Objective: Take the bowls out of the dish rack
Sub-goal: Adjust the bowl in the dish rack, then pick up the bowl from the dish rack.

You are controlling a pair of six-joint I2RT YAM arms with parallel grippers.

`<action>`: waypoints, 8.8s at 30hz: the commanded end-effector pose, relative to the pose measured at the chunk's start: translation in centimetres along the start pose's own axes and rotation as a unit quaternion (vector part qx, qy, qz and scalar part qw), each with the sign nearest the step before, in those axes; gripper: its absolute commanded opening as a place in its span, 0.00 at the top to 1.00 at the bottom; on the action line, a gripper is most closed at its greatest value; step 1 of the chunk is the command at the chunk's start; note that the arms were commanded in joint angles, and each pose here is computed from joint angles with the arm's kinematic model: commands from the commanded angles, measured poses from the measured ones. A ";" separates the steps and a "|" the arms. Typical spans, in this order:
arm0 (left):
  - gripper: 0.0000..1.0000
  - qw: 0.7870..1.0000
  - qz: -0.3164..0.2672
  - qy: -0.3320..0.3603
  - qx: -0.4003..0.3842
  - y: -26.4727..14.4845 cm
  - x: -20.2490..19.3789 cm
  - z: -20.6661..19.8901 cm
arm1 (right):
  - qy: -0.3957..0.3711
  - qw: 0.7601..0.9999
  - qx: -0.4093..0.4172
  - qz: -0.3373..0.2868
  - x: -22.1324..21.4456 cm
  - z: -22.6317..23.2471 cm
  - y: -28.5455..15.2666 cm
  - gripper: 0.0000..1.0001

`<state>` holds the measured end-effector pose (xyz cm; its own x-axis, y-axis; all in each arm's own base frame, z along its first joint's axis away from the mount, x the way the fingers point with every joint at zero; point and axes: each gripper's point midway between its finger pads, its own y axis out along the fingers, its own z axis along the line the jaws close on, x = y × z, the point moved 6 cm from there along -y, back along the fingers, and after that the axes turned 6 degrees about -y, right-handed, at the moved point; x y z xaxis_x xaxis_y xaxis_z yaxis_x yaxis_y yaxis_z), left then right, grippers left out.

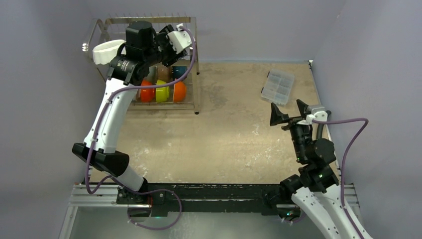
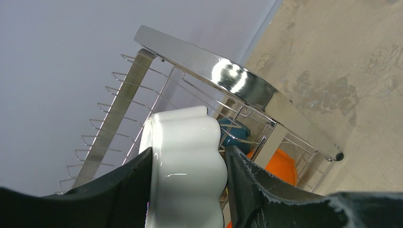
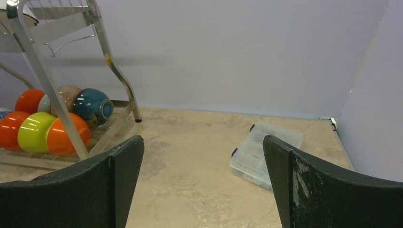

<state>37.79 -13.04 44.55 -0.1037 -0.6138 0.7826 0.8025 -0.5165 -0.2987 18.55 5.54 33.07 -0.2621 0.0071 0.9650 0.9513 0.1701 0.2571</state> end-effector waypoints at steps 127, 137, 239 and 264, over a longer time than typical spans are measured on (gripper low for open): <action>0.65 0.877 0.021 -0.311 0.366 6.6 -3.6 6.8 | -0.004 0.997 0.075 0.012 1.3 1.9 1.0 0.01; 0.76 0.876 0.048 -0.310 0.366 7.8 -5.0 6.3 | -0.004 0.997 0.074 0.011 1.3 1.8 0.9 0.01; 0.63 0.957 0.083 -0.248 0.127 7.4 -4.7 1.7 | -0.003 0.998 0.065 0.002 1.1 1.6 0.5 0.01; 0.57 0.958 0.142 -0.229 0.093 9.6 -5.4 -0.3 | -0.004 0.998 0.062 0.002 1.1 1.5 0.6 0.01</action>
<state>46.26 -12.72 40.98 0.2585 -0.3291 0.9082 0.9321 -0.1620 -0.3240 18.51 7.18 33.40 -0.2248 0.0282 0.9740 0.9305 0.3028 0.2060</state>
